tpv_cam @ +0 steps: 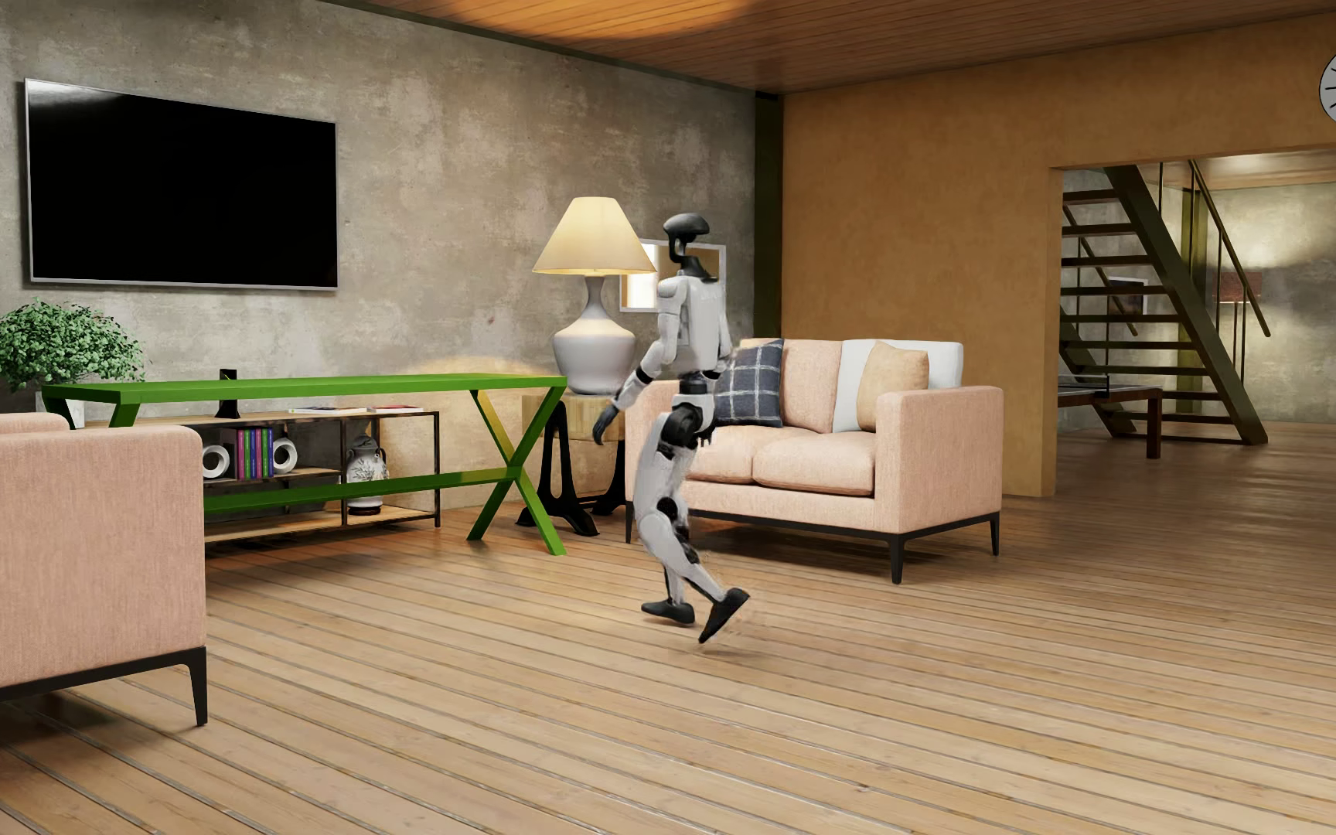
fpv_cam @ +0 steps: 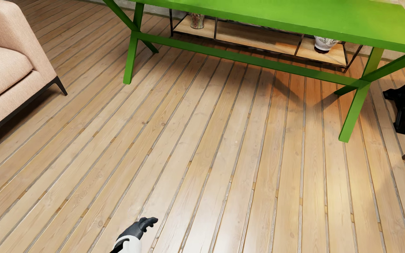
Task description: Head to the dark lime desk
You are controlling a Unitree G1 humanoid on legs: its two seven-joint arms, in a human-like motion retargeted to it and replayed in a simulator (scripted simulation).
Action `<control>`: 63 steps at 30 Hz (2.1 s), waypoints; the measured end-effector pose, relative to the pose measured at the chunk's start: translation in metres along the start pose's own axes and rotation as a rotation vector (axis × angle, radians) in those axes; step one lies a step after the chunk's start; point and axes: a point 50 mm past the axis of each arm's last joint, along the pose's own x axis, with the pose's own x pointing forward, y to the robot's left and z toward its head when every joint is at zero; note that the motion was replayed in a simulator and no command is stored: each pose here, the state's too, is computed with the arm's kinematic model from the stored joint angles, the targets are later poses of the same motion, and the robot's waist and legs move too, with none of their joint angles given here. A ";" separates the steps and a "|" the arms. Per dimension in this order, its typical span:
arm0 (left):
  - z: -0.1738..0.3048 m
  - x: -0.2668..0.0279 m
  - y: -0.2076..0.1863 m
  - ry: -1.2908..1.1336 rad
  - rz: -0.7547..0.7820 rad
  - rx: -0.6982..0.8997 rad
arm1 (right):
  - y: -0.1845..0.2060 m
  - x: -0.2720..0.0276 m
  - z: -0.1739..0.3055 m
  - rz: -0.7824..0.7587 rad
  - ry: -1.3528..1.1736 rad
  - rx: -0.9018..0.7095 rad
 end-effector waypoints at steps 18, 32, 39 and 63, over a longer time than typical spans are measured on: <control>-0.089 -0.060 -0.113 0.370 -0.588 0.175 | -0.017 0.004 0.083 -0.044 -0.230 -0.143; 0.054 0.020 0.103 -0.122 0.262 0.147 | -0.017 0.005 -0.010 -0.042 0.060 0.007; 0.020 0.008 0.013 -0.097 -0.018 0.205 | -0.014 0.001 0.027 -0.077 -0.104 -0.015; 0.017 -0.009 -0.033 -0.050 -0.111 0.051 | -0.008 0.004 0.023 -0.008 -0.072 -0.080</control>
